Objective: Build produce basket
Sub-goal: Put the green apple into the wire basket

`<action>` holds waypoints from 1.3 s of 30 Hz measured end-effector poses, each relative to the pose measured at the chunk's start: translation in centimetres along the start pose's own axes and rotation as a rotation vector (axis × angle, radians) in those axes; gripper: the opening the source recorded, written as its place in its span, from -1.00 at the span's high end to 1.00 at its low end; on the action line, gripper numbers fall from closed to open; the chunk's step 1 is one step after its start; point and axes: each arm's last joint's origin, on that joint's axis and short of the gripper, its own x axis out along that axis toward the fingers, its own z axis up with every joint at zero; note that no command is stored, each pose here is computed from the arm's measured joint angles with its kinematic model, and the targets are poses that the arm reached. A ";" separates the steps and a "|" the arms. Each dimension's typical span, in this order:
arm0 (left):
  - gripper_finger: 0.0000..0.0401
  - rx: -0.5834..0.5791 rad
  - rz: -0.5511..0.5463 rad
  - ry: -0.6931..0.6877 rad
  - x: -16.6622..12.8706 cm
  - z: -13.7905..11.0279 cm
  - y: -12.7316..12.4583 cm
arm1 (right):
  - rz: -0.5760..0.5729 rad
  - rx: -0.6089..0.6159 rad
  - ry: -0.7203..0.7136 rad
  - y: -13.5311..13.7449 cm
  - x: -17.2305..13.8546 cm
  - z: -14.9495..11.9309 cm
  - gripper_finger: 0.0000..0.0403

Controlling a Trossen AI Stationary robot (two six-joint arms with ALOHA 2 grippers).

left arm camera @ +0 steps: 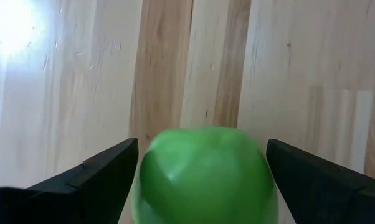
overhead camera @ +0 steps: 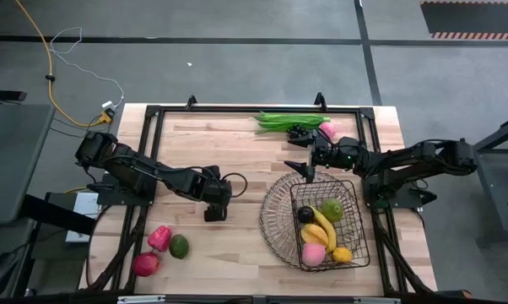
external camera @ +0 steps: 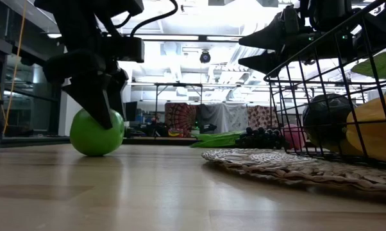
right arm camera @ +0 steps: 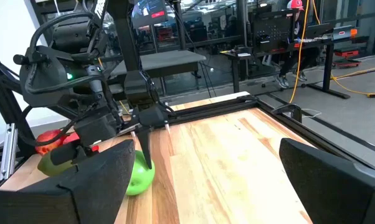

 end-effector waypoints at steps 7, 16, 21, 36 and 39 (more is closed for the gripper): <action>-0.71 -0.009 0.024 0.053 0.0 -0.6 0.2 | 0.000 0.000 0.000 0.0 0.0 0.0 -0.92; -0.37 -0.013 0.024 0.051 0.0 -0.5 0.2 | 0.000 0.000 0.000 0.0 0.0 0.0 -0.92; -0.23 -0.010 0.024 0.051 0.0 -0.5 0.2 | 0.000 0.000 0.000 0.0 0.0 0.0 -0.92; -0.20 0.008 0.048 -0.064 -2.3 1.6 0.4 | 0.000 0.000 0.001 0.0 0.0 0.0 -0.92; -0.20 0.009 0.060 -0.161 -4.0 2.8 0.8 | 0.000 0.000 0.004 0.0 0.0 0.0 -0.92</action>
